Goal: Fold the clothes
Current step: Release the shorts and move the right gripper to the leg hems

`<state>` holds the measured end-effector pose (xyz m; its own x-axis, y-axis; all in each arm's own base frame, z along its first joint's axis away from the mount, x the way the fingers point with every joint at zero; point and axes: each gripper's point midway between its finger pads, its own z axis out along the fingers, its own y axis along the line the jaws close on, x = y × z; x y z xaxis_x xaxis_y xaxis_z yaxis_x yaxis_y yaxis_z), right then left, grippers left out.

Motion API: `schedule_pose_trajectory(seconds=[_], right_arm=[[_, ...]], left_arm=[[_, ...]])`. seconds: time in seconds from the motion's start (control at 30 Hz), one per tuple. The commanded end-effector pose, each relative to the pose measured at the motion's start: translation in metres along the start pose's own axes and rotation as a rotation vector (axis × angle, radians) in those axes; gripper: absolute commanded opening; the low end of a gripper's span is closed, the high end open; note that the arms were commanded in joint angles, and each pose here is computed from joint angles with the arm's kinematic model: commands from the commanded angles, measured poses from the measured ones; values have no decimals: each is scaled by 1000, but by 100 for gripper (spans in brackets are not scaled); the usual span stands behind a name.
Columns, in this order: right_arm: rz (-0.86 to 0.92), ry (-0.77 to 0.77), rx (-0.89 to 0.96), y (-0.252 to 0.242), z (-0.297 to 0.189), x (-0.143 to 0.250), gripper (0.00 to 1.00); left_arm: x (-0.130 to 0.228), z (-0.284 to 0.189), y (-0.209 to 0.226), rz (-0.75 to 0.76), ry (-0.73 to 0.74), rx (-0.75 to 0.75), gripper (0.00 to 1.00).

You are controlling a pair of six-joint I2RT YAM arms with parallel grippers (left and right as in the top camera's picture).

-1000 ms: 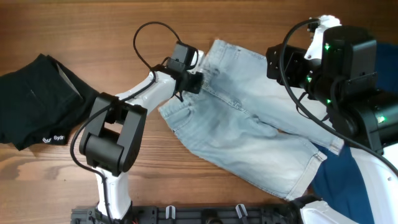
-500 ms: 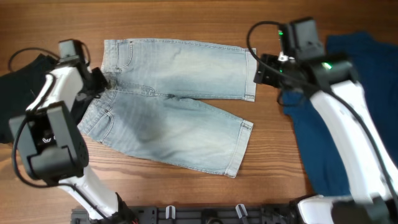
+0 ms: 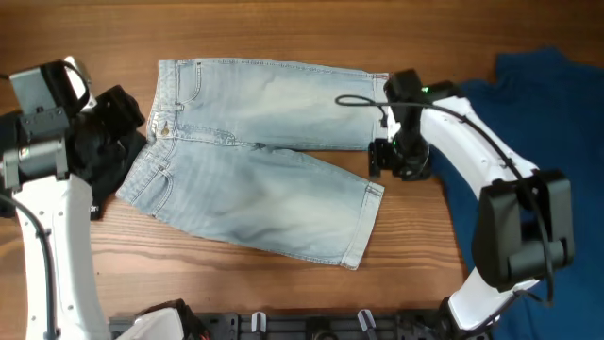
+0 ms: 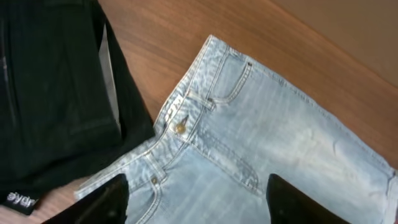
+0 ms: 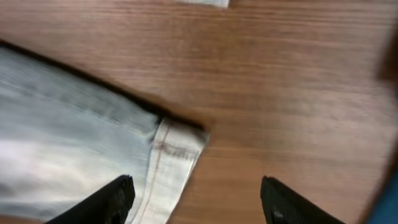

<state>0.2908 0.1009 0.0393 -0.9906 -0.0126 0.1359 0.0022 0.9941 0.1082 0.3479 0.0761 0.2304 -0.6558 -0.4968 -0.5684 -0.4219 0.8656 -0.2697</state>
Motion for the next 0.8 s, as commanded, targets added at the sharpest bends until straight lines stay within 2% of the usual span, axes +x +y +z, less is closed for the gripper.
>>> schedule_pose_trajectory(seconds=[0.0, 0.03, 0.13, 0.23, 0.27, 0.3, 0.43, 0.53, 0.57, 0.6, 0.67, 0.77], right_arm=[[-89, 21, -66, 7, 31, 9, 70], [-127, -2, -134, 18, 38, 6, 70], [-152, -33, -175, 20, 58, 8, 68], [-152, -47, -147, 13, 60, 8, 17], [-133, -69, -100, 4, 56, 3, 8], [-94, -91, -54, -5, 50, -3, 4], [29, -255, -11, -29, 1, -42, 4], [45, -318, -22, -32, -18, -60, 5], [44, -323, -20, -33, -20, -61, 40], [47, -321, -14, -35, -20, -60, 53], [75, -323, -24, -34, -29, -55, 53], [81, -405, -57, -28, -71, -41, 57]], left_arm=[[15, -4, 2, 1, 53, -4, 79], [19, -4, 3, -1, 69, -9, 100], [27, -5, 6, -5, 100, -19, 100], [29, -5, 6, -5, 109, -22, 100], [29, -5, 6, -5, 109, -22, 100], [29, -5, 6, -6, 110, -22, 100], [38, -6, 9, -10, 147, -35, 100], [46, -8, 14, -13, 179, -57, 100], [50, -8, 17, -14, 194, -74, 100], [57, -9, 19, -17, 225, -83, 100], [72, -5, 27, -26, 291, -121, 100], [113, 20, 54, -153, 418, -250, 100]])
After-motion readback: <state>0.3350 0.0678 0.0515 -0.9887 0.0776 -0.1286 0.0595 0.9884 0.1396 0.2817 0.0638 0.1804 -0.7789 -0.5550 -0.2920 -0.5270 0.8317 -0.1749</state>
